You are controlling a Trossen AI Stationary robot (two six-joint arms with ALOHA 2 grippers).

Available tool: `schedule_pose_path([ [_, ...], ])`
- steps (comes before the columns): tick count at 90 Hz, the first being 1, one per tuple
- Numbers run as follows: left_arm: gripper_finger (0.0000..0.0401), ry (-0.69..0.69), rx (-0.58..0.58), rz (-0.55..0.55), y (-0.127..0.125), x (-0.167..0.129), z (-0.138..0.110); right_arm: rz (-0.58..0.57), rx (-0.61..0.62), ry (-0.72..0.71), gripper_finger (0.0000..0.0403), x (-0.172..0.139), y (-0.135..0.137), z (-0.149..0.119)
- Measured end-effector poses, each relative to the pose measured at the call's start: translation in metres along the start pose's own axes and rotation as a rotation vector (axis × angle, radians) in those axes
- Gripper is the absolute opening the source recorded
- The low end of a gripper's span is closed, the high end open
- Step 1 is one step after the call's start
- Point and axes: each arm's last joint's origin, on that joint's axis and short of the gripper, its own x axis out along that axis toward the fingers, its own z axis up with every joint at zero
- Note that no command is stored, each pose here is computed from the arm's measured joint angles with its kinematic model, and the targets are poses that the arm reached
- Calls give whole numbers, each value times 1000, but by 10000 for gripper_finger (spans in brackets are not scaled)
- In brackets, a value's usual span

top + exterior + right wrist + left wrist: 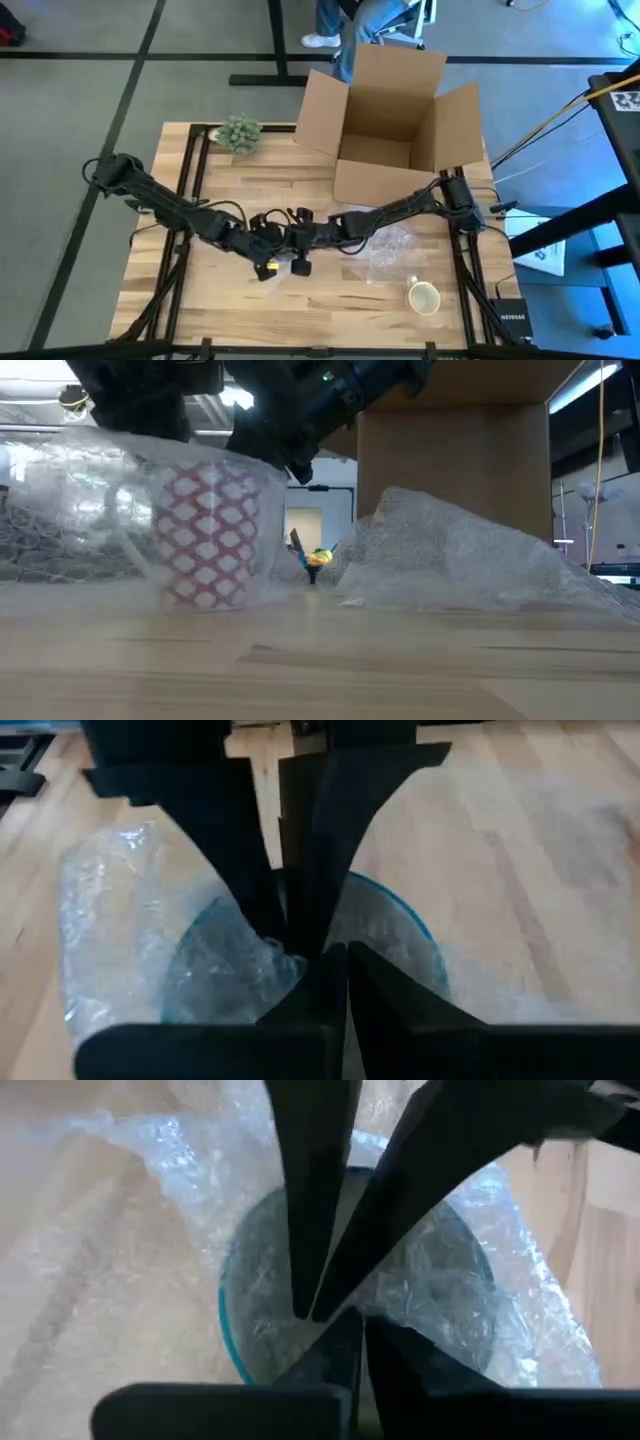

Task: Wrap mug
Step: Wrap the red patterned mug with the bubble wrap

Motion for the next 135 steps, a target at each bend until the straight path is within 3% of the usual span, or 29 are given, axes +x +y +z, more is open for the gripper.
schedule_pose_path([
  [17, 1, -10, -14, -14, 0, -2, 1, 8, -5, 35, 1, -33, 0, 27],
  [24, 1, -20, -19, -21, 0, -3, 2, 69, 0, 21, 1, -35, 7, 30],
  [31, 1, -28, -22, -28, -1, -3, 3, 110, 9, 23, 1, -27, 16, 25],
  [55, 0, -24, -23, -24, 0, -2, 2, 67, 52, 86, 0, 12, 16, -2],
  [82, 0, -36, -33, -43, 0, -9, 3, 61, 39, 132, 1, 15, 13, -7],
  [107, 0, -118, -40, -157, -6, -46, 16, 36, 27, 184, 1, 21, 9, -18],
  [121, 1, -103, -30, -185, -10, -47, 13, 31, 31, 169, 1, 20, 8, -15],
  [135, 1, -82, -25, -135, -8, -39, 7, 41, 30, 150, 1, 21, 9, -13],
])
